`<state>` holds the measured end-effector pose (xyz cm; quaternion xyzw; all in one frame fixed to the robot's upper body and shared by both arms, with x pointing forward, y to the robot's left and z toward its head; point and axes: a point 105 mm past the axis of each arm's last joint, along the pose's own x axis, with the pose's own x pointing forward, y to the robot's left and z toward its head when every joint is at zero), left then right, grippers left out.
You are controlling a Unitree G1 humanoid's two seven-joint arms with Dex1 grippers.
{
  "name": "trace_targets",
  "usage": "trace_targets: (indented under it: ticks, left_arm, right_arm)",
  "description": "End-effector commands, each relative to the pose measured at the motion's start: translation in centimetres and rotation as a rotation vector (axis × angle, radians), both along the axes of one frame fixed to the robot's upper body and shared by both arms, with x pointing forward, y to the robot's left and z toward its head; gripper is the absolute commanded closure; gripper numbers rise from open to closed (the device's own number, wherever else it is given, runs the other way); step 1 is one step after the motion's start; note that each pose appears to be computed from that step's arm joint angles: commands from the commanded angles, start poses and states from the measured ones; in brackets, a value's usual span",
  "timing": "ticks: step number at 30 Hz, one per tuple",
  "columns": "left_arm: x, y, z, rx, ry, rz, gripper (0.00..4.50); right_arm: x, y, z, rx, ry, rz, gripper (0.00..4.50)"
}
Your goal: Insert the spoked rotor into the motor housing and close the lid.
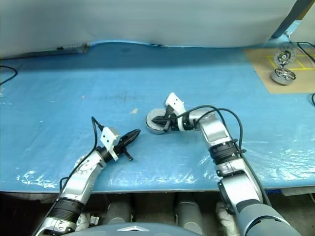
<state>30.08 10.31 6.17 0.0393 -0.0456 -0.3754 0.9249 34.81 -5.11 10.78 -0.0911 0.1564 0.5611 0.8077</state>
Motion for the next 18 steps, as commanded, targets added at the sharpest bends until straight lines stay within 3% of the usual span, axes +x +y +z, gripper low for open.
trace_targets:
  ticks: [1, 4, 7, 18]
  left_arm:
    - [0.0, 0.0, 0.7, -0.005, -0.024, -0.005, 4.50]
    - [0.0, 0.1, 0.7, -0.005, -0.024, -0.002, 4.50]
    - [-0.1, 0.1, 0.6, -0.007, -0.021, -0.001, 4.50]
    - [-0.1, 0.1, 0.6, -0.006, -0.013, -0.005, 4.50]
  right_arm:
    - [-0.9, 0.9, 1.9, 0.063, -0.038, 0.017, 4.47]
    - [-1.2, 0.9, 3.9, 0.104, -0.094, 0.001, 4.47]
    - [-1.2, 0.5, 4.5, 0.095, -0.145, -0.039, 3.88]
    - [-0.2, -0.7, 2.9, 0.044, -0.188, -0.184, 0.03]
